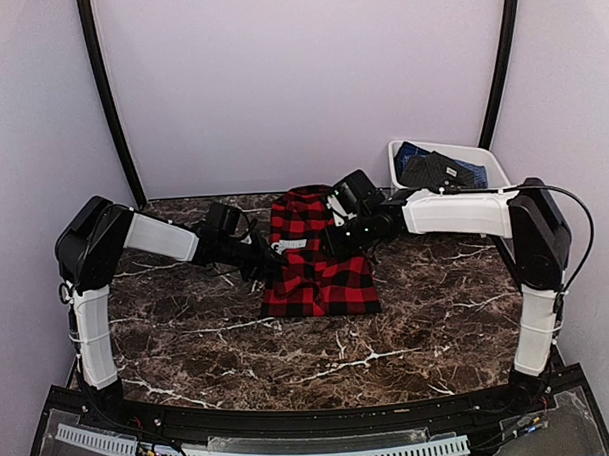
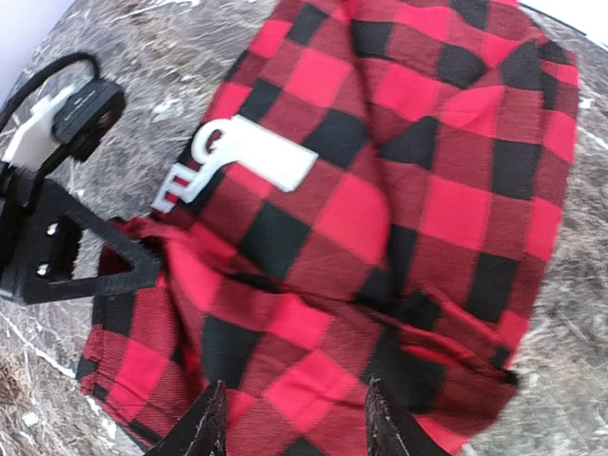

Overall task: Fold and stack the long sleeve shirts
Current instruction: Smooth out the 2/3-rectangle-folded shirt at the center of the board.

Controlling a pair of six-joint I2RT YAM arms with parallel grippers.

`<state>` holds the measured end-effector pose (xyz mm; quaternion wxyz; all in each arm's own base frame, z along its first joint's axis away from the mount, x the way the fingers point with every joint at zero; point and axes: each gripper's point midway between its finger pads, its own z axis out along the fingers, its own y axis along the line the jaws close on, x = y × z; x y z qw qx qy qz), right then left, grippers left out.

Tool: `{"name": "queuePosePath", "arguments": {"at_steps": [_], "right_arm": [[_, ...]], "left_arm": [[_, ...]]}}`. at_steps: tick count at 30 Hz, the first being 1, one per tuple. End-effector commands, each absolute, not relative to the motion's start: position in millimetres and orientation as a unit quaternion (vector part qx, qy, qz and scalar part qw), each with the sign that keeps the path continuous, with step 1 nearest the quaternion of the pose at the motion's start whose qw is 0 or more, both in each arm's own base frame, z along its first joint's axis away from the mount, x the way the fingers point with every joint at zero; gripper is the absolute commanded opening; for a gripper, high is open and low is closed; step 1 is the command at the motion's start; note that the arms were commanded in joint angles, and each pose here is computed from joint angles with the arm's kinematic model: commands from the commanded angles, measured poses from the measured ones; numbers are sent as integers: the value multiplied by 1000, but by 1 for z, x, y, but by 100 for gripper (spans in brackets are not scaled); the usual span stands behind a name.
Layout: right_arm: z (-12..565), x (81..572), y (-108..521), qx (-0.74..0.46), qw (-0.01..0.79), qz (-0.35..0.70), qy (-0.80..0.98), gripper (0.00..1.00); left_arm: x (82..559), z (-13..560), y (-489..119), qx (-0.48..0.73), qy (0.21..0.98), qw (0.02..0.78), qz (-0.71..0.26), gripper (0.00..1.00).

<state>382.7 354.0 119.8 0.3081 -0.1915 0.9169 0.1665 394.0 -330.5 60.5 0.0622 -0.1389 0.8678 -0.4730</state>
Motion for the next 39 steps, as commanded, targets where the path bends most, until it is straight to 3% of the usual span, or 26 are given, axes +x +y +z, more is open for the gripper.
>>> {"name": "queuePosePath", "arguments": {"at_steps": [1, 10, 22, 33, 39], "right_arm": [[116, 362, 375, -222, 313, 159, 910, 46], [137, 310, 395, -341, 385, 118, 849, 61], [100, 310, 408, -425, 386, 8, 819, 61], [94, 319, 435, -433, 393, 26, 811, 46], [88, 329, 428, -389, 383, 66, 835, 13]], "left_arm": [[397, 86, -333, -125, 857, 76, -494, 16], [396, 87, -334, -127, 854, 69, -500, 17], [397, 89, -335, -127, 853, 67, -503, 17], [397, 88, -335, -128, 854, 67, -501, 17], [398, 89, -334, -125, 856, 71, -496, 18]]}}
